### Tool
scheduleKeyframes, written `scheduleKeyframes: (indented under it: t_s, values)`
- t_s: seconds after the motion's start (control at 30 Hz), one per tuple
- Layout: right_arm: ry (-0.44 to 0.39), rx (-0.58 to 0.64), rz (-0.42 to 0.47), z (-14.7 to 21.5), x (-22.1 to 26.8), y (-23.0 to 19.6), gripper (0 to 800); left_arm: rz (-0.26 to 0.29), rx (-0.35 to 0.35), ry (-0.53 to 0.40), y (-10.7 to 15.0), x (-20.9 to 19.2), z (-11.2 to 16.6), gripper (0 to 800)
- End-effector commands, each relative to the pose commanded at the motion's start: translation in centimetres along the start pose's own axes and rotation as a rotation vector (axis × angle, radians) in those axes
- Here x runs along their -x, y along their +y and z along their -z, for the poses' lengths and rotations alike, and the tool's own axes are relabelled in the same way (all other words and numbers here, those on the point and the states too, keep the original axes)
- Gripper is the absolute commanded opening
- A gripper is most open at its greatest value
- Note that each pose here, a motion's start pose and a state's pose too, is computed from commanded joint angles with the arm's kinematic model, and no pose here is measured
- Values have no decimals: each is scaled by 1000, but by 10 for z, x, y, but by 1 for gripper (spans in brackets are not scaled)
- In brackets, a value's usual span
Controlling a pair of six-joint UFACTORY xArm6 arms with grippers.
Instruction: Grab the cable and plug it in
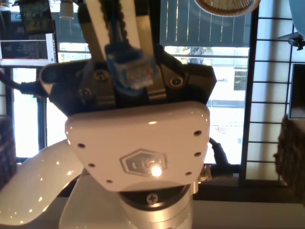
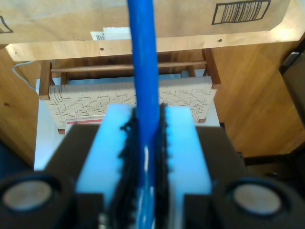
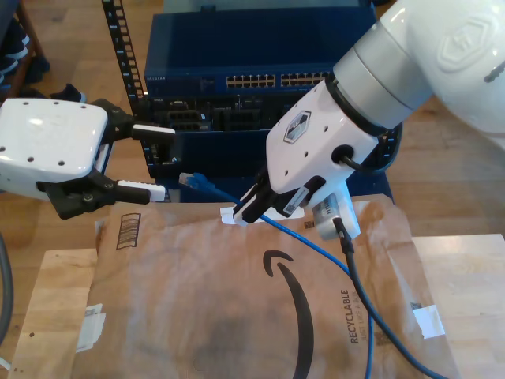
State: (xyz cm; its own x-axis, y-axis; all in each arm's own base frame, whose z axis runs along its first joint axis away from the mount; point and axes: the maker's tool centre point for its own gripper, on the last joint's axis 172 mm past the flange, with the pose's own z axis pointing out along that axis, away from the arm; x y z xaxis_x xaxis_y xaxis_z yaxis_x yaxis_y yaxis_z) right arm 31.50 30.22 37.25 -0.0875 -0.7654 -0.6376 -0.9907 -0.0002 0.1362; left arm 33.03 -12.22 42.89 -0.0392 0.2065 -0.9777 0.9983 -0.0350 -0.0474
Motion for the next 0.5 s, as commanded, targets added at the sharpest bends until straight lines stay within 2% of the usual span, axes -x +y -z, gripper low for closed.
scheduleKeyframes:
  t_s: [0.13, 0.33, 0.5]
  values:
    - [-5, -10, 9, 5, 4, -1, 1, 13, -5, -4, 0, -2, 0, 682]
    - [-7, -15, 33, 6, 6, -1, 0, 122, -83, -45, -12, -1, -3, 664]
    - [-5, -16, 39, 5, 7, -1, 1, 201, -91, -49, -9, -6, -2, 643]
